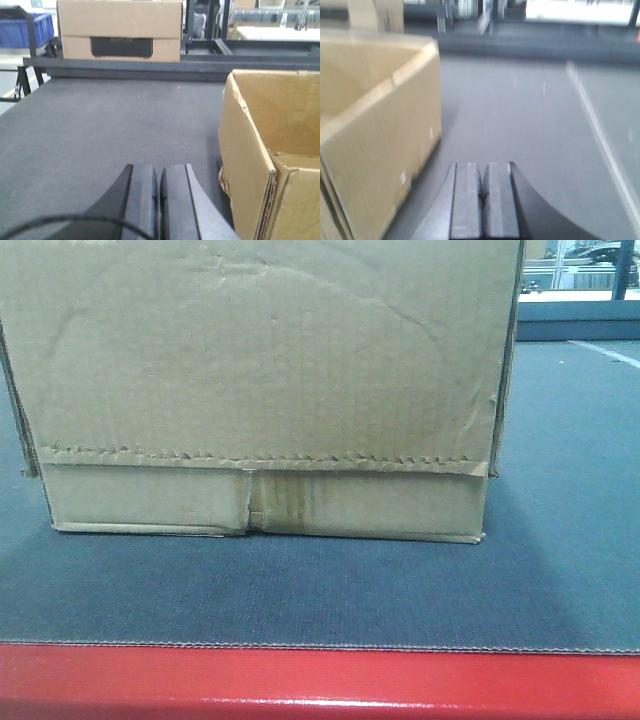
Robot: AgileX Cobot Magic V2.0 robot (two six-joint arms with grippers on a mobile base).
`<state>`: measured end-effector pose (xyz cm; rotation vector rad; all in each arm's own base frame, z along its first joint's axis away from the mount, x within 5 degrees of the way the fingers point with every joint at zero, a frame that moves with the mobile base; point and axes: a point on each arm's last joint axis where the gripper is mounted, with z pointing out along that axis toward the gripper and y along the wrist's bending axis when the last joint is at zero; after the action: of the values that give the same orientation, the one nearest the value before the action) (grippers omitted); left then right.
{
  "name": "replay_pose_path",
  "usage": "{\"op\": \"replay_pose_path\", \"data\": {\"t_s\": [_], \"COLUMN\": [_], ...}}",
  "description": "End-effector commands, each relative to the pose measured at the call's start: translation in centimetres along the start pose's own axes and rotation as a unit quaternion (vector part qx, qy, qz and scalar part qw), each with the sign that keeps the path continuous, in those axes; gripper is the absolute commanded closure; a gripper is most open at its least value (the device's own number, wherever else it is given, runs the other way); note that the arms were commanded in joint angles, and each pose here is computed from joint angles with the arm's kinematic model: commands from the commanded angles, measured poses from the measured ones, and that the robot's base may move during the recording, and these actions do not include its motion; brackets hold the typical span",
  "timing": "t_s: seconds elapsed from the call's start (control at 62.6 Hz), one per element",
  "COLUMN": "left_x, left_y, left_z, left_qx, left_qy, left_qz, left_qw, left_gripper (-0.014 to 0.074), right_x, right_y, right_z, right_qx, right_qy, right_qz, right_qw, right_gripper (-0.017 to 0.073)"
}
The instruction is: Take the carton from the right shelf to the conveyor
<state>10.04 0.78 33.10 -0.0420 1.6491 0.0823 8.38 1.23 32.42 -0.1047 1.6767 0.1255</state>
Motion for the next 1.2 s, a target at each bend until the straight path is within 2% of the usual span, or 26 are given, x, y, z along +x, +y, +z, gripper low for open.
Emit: {"op": "replay_pose_path", "data": {"t_s": [0.0,0.655,0.766,1.07,1.118,1.181], "left_x": [-0.3,0.1,1.6,10.1,11.7,11.9], "left_y": [0.0,0.0,0.0,-0.3,-0.4,-0.5], "left_z": [-0.2,-0.2,-1.1,-4.1,-3.6,-3.6], "left_qx": [0.0,0.0,0.0,0.003,0.006,0.011], "left_qy": [-0.013,-0.012,-0.017,-0.091,-0.07,-0.094], "left_qz": [0.002,0.002,0.002,-0.002,-0.008,-0.009], "left_qw": [1.0,1.0,1.0,0.996,0.997,0.995], "left_gripper": [0.0578,0.0579,0.0579,0.0579,0.0579,0.0579], "right_x": [-0.7,-0.8,-0.8,-0.8,-0.8,-0.8], "right_y": [-0.1,-0.1,-0.1,-0.1,-0.1,-0.1], "right_z": [-0.6,-0.8,-0.8,-0.8,-0.8,-0.8], "right_qx": [0.004,0.004,0.004,0.004,0.004,0.004], "right_qy": [-0.042,-0.05,-0.05,-0.05,-0.05,-0.05], "right_qz": [-0.01,-0.01,-0.01,-0.01,-0.01,-0.01], "right_qw": [0.999,0.999,0.999,0.999,0.999,0.999], "right_gripper": [0.0627,0.0627,0.0627,0.0627,0.0627,0.0627]}}
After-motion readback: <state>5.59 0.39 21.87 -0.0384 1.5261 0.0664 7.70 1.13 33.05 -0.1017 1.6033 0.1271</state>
